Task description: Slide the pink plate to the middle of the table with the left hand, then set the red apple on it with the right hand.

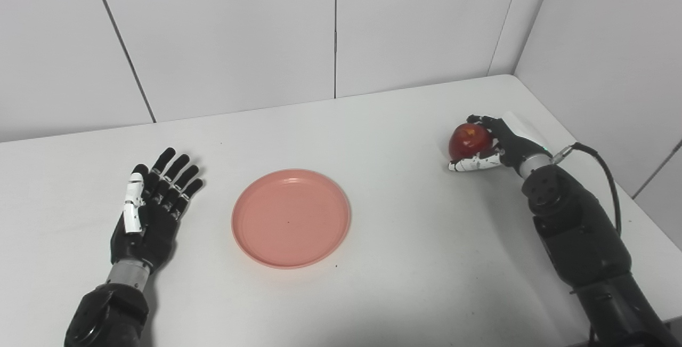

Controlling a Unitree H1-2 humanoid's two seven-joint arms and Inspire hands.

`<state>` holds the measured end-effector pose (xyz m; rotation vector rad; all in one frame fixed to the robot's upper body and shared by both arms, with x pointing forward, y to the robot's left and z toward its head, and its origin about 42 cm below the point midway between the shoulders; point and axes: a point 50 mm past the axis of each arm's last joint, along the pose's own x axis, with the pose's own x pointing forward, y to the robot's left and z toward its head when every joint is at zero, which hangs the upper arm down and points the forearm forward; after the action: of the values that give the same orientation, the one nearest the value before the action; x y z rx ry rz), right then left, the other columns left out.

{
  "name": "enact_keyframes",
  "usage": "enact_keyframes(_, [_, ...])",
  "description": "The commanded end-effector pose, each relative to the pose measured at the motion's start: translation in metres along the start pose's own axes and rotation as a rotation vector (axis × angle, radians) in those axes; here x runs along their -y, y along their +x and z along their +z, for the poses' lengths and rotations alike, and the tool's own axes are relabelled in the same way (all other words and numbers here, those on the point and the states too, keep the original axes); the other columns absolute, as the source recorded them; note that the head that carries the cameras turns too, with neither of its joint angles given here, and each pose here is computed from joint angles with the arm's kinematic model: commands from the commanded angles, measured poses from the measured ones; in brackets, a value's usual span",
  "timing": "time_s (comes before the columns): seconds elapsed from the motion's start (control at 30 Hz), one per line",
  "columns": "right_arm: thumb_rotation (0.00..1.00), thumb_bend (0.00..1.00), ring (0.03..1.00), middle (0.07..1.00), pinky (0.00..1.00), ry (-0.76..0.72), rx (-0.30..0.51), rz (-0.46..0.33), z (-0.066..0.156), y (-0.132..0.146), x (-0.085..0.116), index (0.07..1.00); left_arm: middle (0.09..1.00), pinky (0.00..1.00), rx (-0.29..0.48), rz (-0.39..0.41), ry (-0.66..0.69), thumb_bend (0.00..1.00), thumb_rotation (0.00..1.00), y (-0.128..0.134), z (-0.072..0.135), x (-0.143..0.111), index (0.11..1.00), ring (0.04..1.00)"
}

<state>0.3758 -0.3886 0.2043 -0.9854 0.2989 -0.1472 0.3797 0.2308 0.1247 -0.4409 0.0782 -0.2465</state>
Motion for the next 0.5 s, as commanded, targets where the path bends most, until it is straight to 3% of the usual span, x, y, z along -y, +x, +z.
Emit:
enact_keyframes(0.0, [0.28,0.93,0.719,0.765,0.63,0.0,0.075,-0.084,0.016,0.007,0.022,0.776,0.887,0.88,-0.064,0.035,-0.007,0.35,1.0,-0.007,-0.01,-0.008,0.871,0.875])
enact_keyframes(0.47, [0.23,0.68,0.579,0.619,0.53,0.053,0.15,-0.157,0.024,0.024,0.003,0.613,0.89,0.89,-0.065,0.034,-0.019,0.35,1.0,-0.009,-0.01,-0.01,0.878,0.878])
